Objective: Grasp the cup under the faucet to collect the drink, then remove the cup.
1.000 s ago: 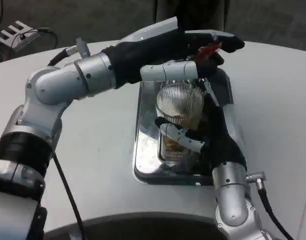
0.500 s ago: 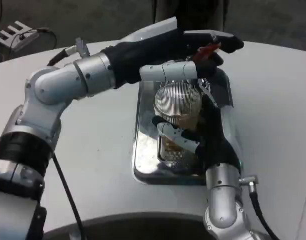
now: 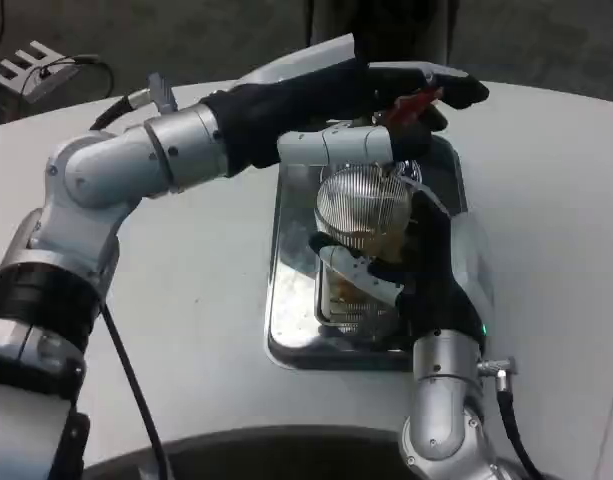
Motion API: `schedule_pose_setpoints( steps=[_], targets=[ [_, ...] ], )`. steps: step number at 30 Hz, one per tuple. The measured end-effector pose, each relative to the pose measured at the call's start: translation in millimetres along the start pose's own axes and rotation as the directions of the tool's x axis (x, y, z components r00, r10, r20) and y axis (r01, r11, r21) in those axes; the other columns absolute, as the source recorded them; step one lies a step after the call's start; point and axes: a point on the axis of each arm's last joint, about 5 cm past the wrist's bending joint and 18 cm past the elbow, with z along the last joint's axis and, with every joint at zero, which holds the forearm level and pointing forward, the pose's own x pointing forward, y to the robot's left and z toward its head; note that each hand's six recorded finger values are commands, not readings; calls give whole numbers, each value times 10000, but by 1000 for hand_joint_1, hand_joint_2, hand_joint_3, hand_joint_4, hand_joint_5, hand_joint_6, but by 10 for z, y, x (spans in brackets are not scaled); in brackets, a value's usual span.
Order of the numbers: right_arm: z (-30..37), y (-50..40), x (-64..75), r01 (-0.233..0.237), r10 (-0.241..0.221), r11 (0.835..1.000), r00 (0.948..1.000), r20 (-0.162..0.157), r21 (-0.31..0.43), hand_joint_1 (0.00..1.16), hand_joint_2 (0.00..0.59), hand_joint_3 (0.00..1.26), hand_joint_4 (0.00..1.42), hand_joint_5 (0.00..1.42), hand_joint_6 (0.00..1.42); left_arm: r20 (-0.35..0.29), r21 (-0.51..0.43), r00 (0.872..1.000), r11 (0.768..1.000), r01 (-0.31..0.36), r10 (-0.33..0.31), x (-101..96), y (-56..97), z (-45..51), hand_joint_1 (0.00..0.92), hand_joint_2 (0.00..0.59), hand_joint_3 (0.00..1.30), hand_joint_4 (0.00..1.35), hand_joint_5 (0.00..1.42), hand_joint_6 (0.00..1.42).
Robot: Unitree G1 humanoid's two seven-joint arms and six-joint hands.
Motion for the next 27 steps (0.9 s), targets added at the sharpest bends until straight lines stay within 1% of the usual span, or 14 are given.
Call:
schedule_pose_setpoints(
  steps=[4, 11, 12, 13, 14, 16, 21, 27],
  targets=[
    [-19, 17, 3, 128, -128, 9999, 9999, -80, -73, 834, 234, 386, 482, 536, 354, 55, 60, 10000, 10000, 20, -21, -9, 10, 6, 0, 0, 214, 169, 245, 214],
    [-40, 42, 4, 390, -390, 9992, 9992, -61, -34, 855, 241, 452, 561, 620, 386, 193, -24, 9996, 9998, -185, 186, -39, 6, 1, 0, 0, 240, 215, 285, 240],
    [-44, 45, 3, 423, -423, 9991, 9991, -58, -26, 858, 241, 464, 570, 636, 403, 230, -53, 9994, 9997, -252, 253, -47, 7, 0, 0, 0, 253, 225, 295, 244],
    [-48, 46, 2, 559, -559, 9984, 9984, -50, -12, 862, 236, 478, 580, 647, 411, 308, -153, 9985, 9989, -443, 447, -67, 13, -5, 0, 2, 259, 236, 306, 246],
    [-48, 46, 2, 600, -600, 9982, 9982, -51, -11, 866, 234, 486, 589, 663, 413, 322, -175, 9983, 9986, -490, 495, -72, 15, -6, 0, 2, 262, 240, 317, 256],
    [-60, 49, 0, 830, -830, 9966, 9965, -60, 1, 869, 232, 502, 612, 688, 432, 444, -312, 9962, 9968, -729, 743, -93, 18, -12, 0, 2, 271, 253, 329, 261],
    [-70, 52, -2, 1008, -1007, 9949, 9949, -92, 87, 872, 208, 558, 686, 764, 472, 681, -510, 9899, 9914, -1207, 1241, -130, 39, -11, 0, 6, 291, 279, 353, 265],
    [-70, 50, -1, 1092, -1090, 9938, 9939, -144, 187, 875, 193, 614, 739, 830, 535, 775, -611, 9860, 9879, -1428, 1474, -146, 50, -12, 0, 6, 298, 289, 367, 272]
  ],
)
